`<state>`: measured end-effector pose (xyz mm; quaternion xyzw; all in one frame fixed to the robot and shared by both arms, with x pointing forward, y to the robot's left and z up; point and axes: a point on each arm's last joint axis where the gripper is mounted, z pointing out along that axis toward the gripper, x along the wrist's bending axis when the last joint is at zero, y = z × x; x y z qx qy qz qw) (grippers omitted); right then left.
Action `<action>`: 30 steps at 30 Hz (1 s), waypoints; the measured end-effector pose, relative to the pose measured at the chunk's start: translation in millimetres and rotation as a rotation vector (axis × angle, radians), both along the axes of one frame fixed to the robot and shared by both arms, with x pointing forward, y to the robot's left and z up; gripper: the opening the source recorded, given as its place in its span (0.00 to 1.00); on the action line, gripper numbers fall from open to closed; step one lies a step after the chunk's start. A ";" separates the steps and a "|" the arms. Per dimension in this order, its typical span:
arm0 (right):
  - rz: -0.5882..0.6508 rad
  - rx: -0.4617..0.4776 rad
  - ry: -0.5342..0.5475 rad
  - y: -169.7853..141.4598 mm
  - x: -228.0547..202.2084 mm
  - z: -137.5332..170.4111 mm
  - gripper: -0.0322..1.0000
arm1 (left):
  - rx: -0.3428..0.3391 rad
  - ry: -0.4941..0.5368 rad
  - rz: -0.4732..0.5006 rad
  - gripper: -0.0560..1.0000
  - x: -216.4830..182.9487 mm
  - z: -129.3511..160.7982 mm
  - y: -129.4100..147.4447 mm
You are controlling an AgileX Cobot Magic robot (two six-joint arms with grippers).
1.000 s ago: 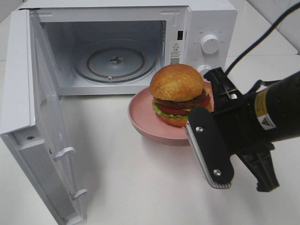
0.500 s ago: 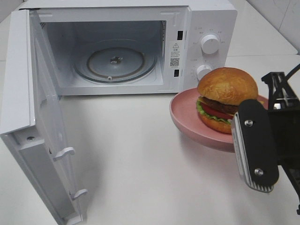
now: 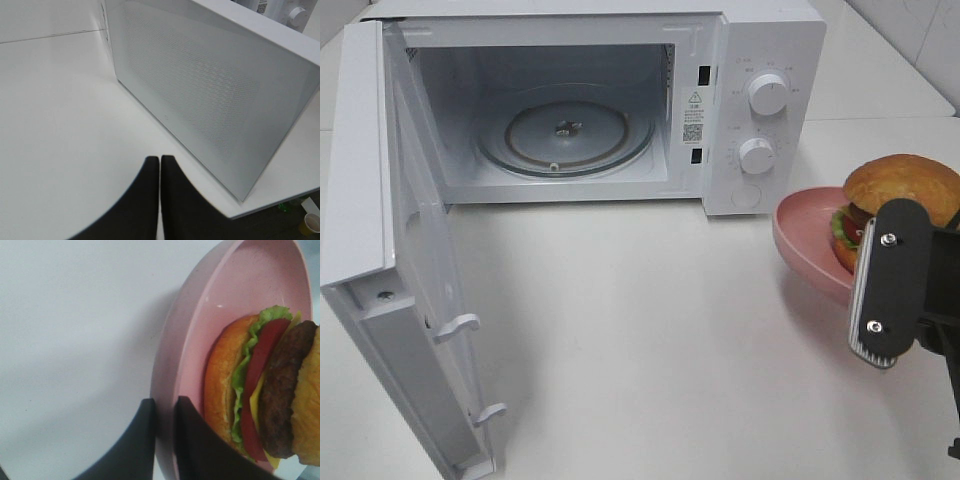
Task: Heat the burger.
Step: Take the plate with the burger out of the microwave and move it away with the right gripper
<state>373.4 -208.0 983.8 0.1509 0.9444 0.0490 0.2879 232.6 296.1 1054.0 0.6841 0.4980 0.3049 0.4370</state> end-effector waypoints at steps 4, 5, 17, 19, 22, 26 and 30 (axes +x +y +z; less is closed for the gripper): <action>-0.060 0.019 -0.007 -3.1 -0.8 -3.8 0.08 | 0.000 0.000 0.000 0.05 0.0 0.0 0.0; -0.085 0.020 -0.015 -5.5 -1.3 -6.6 0.08 | 0.000 0.000 0.000 0.05 0.0 0.0 0.0; -0.280 0.074 -0.062 -29.4 15.8 -7.6 0.08 | 0.000 0.000 0.000 0.05 0.0 0.0 0.0; -0.318 0.063 -0.042 -33.6 23.4 -13.5 0.08 | 0.000 0.000 0.000 0.05 0.0 0.0 0.0; -0.364 0.029 -0.003 -36.6 33.8 -21.6 0.08 | 0.000 0.000 0.000 0.05 0.0 0.0 0.0; -0.413 0.023 0.029 -37.0 49.0 -28.7 0.08 | 0.000 0.000 0.000 0.05 0.0 0.0 0.0; -0.472 0.033 0.063 -37.2 76.0 -41.7 0.08 | 0.000 0.000 0.000 0.05 0.0 0.0 0.0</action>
